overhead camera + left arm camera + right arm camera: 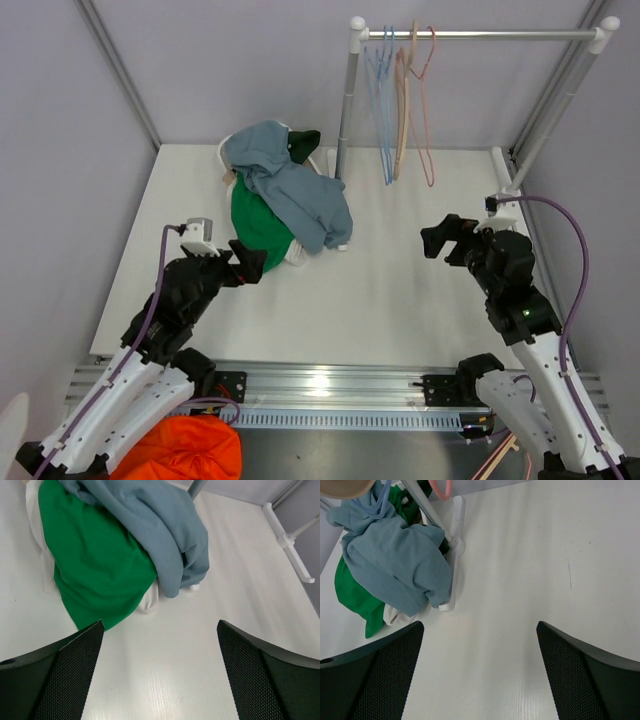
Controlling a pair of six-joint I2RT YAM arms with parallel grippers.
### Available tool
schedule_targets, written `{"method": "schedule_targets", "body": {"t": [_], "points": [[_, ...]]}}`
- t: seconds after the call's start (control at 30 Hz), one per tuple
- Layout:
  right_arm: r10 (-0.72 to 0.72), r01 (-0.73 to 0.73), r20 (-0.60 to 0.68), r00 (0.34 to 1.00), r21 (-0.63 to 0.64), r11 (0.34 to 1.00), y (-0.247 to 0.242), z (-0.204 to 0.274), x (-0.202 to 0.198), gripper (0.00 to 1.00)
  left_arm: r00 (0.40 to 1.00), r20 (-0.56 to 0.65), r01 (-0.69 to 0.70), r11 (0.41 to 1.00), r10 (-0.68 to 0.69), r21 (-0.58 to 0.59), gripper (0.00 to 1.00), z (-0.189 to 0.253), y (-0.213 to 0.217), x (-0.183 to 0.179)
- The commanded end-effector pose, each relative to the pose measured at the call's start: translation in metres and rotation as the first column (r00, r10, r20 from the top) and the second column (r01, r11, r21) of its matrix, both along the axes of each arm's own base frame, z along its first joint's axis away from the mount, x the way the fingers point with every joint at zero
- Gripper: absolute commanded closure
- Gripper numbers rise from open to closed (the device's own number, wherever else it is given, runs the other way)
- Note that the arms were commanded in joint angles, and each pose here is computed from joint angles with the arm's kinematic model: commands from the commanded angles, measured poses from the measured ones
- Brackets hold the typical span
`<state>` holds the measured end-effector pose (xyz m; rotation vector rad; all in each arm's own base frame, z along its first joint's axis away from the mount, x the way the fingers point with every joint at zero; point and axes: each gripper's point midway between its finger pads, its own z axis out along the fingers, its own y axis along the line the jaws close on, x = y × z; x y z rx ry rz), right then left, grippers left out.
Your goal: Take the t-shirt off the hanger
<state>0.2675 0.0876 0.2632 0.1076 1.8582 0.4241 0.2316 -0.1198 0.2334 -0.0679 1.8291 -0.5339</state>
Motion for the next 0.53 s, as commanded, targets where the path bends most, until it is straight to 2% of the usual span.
{"method": "schedule_targets", "body": {"t": [0.0,0.17,0.43,0.5], "points": [[-0.002,0.001,0.067,0.998,0.008,1.000,0.000,0.012,-0.001,0.01,1.000,0.005,-0.001,1.000,0.001,-0.014,0.01,-0.003,0.000,-0.002],[0.011,-0.011,0.039,0.999,-0.011,1.000,0.000,-0.006,-0.004,0.00,1.000,-0.007,-0.006,1.000,0.006,0.017,0.00,-0.012,0.003,-0.003],[0.022,-0.022,0.040,0.999,0.002,1.000,0.002,-0.005,-0.007,0.03,1.000,0.004,-0.008,1.000,0.008,0.017,0.01,-0.010,0.005,-0.005],[0.017,-0.017,0.038,0.999,-0.003,1.000,0.001,-0.008,-0.007,0.00,1.000,0.010,-0.010,1.000,0.009,0.011,0.01,-0.009,0.005,-0.005]]}}
